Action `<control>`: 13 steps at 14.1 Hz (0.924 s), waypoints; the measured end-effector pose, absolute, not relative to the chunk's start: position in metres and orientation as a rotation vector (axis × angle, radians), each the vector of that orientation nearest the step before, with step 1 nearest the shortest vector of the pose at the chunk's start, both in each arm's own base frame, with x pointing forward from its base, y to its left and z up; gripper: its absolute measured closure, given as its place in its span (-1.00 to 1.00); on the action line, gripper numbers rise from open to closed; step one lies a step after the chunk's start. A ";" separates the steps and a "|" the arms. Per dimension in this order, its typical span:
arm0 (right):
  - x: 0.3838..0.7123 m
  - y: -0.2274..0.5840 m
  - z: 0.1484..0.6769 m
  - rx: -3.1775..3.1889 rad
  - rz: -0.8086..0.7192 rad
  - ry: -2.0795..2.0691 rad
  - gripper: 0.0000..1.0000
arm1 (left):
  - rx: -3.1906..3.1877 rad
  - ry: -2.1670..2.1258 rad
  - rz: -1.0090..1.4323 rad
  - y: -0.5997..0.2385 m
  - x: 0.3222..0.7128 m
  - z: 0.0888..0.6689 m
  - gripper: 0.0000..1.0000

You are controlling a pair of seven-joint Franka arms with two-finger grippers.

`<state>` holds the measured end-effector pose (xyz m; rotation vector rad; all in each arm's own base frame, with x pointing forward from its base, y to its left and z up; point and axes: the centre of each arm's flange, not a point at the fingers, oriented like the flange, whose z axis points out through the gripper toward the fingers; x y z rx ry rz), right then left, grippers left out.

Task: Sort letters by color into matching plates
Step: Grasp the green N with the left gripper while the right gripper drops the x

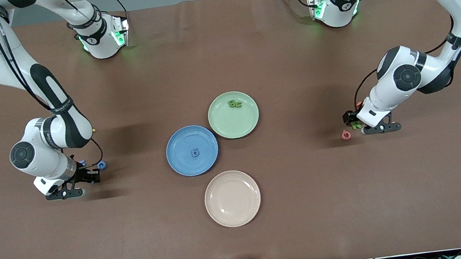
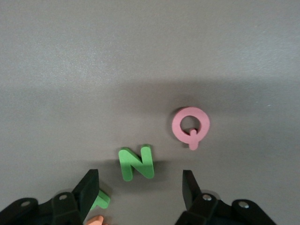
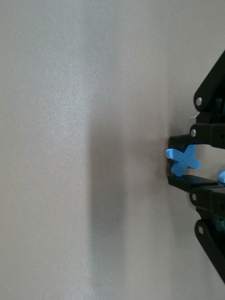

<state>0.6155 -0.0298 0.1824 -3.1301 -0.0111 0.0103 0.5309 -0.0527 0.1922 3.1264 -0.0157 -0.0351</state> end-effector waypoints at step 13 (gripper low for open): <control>0.608 0.238 0.242 -3.085 0.141 0.507 0.39 | 3.111 -0.010 -0.001 -0.048 0.538 0.177 0.20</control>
